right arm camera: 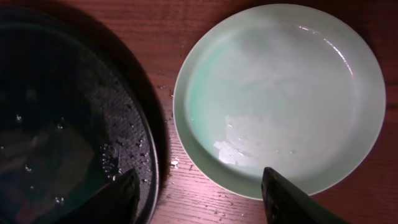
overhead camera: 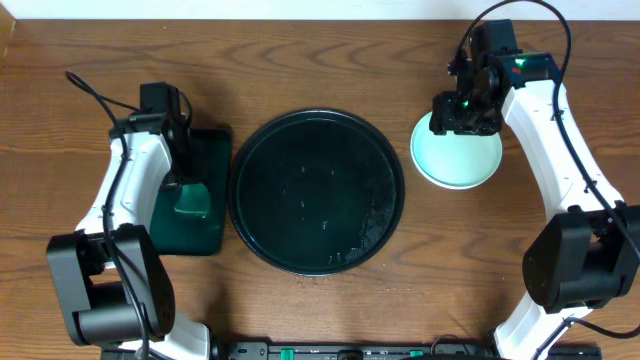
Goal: Clean dirty plates on tray and stack at the side
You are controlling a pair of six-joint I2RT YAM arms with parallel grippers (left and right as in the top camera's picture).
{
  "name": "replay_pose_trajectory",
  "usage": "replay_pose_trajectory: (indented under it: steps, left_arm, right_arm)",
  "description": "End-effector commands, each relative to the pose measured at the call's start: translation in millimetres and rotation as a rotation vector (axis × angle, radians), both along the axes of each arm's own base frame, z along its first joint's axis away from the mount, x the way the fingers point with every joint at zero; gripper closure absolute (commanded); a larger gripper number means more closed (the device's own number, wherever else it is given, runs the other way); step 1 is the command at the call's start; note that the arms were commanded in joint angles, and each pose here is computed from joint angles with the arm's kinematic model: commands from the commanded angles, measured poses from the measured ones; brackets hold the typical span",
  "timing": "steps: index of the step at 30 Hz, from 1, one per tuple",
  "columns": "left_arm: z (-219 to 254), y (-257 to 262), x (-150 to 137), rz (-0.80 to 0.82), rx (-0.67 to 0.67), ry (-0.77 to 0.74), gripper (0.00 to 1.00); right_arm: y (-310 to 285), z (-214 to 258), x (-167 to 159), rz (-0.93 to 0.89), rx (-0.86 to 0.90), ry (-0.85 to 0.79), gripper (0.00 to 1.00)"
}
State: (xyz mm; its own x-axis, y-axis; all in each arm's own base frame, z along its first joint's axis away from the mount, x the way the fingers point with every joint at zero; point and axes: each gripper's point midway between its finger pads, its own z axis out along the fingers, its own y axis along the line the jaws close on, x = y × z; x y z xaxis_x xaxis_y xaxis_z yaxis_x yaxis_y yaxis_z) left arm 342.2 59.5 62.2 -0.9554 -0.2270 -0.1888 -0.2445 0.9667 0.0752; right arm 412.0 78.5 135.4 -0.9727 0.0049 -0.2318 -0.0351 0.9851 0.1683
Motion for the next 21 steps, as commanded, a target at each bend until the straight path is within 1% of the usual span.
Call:
replay_pose_trajectory:
  steps: [1,3,5,6,7,9,11,15,18,21]
  left_arm:
    - [-4,5,-6,-0.001,0.019,0.016,0.44]
    - [-1,4,-7,0.000,0.015,0.019,0.40]
    - [23,-1,-4,-0.005,-0.011,0.004,0.36]
    - [37,0,-2,-0.005,-0.009,-0.014,0.33]
    - [54,0,0,0.006,-0.007,-0.040,0.32]
    - [81,0,3,0.035,-0.007,-0.093,0.32]
    - [108,1,3,0.055,-0.004,-0.165,0.30]
    - [132,0,-3,0.055,0.004,-0.240,0.28]
    - [141,0,-5,0.055,0.007,-0.266,0.28]
    - [142,0,-6,0.055,0.007,-0.269,0.28]
  right_arm:
    - [2,10,0,0.025,-0.011,-0.024,0.36]
    - [2,13,0,0.024,-0.010,-0.033,0.34]
    - [2,23,0,0.039,-0.011,-0.060,0.27]
    - [1,31,1,0.054,-0.013,-0.085,0.17]
    - [1,36,1,0.061,-0.016,-0.100,0.11]
    - [-2,50,2,0.055,-0.032,-0.138,0.01]
    - [-7,70,1,0.043,-0.054,-0.193,0.01]
    - [-18,110,-7,0.019,-0.091,-0.300,0.01]
    - [-22,146,-19,0.007,-0.092,-0.399,0.01]
    - [-25,185,-39,-0.001,-0.078,-0.502,0.01]
